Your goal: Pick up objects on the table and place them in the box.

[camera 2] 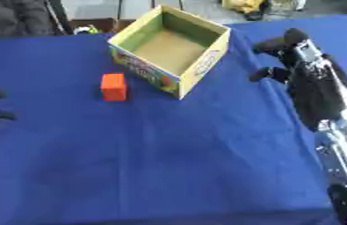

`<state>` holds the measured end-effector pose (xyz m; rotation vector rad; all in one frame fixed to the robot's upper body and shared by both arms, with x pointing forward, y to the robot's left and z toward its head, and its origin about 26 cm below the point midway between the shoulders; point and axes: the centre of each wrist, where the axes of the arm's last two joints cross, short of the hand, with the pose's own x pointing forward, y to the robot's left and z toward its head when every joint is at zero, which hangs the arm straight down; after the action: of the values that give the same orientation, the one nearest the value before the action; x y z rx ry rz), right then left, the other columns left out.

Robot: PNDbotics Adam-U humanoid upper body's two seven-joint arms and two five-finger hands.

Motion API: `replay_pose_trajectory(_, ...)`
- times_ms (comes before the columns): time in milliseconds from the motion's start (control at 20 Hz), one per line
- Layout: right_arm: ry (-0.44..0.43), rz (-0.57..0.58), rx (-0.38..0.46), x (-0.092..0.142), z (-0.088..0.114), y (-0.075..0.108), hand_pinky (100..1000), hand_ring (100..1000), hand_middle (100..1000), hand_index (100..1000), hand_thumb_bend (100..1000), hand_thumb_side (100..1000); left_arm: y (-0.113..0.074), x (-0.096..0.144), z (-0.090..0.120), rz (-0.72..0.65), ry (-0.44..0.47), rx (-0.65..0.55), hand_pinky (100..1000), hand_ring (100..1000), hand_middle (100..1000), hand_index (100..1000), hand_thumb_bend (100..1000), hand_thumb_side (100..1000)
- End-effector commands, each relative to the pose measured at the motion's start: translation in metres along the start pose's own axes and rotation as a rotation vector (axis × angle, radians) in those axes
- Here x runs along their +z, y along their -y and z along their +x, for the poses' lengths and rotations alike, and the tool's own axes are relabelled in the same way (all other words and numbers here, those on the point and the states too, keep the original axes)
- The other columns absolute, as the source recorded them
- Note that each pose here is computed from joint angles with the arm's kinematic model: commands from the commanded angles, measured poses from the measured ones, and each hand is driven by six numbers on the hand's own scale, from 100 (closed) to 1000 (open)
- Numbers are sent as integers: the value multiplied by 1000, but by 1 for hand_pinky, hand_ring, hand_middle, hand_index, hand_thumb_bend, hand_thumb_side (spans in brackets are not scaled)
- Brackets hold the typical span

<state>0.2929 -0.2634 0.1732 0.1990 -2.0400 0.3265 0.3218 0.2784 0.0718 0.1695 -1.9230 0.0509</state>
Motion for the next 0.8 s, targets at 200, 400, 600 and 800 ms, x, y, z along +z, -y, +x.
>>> replay_pose_trajectory(200,19,-7,17,0,7,2,545,870,641,665,100,805,-2,-7,11,-11,40,-21,473,842,589,638,482,912)
replay_pose_trajectory(400,19,-8,17,0,7,2,545,871,641,665,100,804,-4,-16,17,-27,60,-71,471,842,592,639,591,831)
replay_pose_trajectory(600,13,-7,16,1,6,2,545,871,641,665,100,804,-6,-46,39,-134,81,-351,491,857,646,703,869,572)
replay_pose_trajectory(800,9,1,9,1,5,1,546,871,642,665,100,803,7,-93,64,-319,58,-786,563,831,678,763,896,438)
